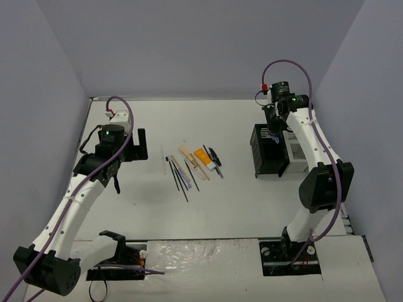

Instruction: Organize the makeup

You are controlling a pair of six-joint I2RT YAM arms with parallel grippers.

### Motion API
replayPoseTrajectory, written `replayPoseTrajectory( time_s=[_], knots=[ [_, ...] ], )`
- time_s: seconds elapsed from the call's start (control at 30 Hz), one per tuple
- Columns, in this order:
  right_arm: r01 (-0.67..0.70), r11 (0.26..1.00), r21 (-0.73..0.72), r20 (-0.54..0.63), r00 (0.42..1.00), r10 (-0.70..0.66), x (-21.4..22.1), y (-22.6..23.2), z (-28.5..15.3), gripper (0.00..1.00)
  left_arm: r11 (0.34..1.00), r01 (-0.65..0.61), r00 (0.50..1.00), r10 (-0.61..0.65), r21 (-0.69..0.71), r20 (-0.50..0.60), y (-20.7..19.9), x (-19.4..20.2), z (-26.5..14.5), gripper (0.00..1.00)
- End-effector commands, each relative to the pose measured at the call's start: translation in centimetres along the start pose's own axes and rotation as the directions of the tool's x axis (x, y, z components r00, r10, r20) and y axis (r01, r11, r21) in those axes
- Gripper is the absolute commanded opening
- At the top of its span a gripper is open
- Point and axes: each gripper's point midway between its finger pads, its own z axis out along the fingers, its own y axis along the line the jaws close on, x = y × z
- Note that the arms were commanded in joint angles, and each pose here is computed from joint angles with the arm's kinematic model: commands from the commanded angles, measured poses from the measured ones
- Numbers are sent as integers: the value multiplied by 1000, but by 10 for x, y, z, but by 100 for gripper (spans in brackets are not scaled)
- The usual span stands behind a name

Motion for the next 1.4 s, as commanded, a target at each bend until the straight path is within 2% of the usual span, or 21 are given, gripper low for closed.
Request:
replayPoseTrajectory(
  time_s=[0.0, 0.47, 0.9, 1.03, 1.17, 1.27, 1.37],
  knots=[
    [13, 1000, -8, 64, 998, -13, -23, -4, -14, 0, 1000, 10, 998, -11, 4, 67, 2, -21, -5, 97],
    [4, 1000, -16, -12, 1000, -5, -16, 1, 19, 1, 1000, 31, 997, -31, 5, 70, 3, -21, -5, 97],
    [-37, 999, 23, -3, 999, 37, -24, -7, 24, 37, 999, 45, 996, -45, 3, 71, 6, -20, -5, 97],
    [-41, 999, -15, 64, 997, 42, -37, 2, 4, 45, 999, 49, 996, -49, 4, 72, 6, -21, -4, 97],
    [3, 994, -108, 213, 977, 20, -57, 36, -37, 54, 999, 52, 996, -52, 0, 70, 8, -20, -4, 97],
    [68, 985, -156, 291, 957, -20, -61, 76, -56, 59, 998, 56, 996, -55, -9, 75, 11, -21, -6, 97],
    [166, 957, -240, 382, 922, -64, -58, 142, -71, 60, 998, 59, 994, -57, -25, 89, 15, -24, -9, 97]
  ],
)
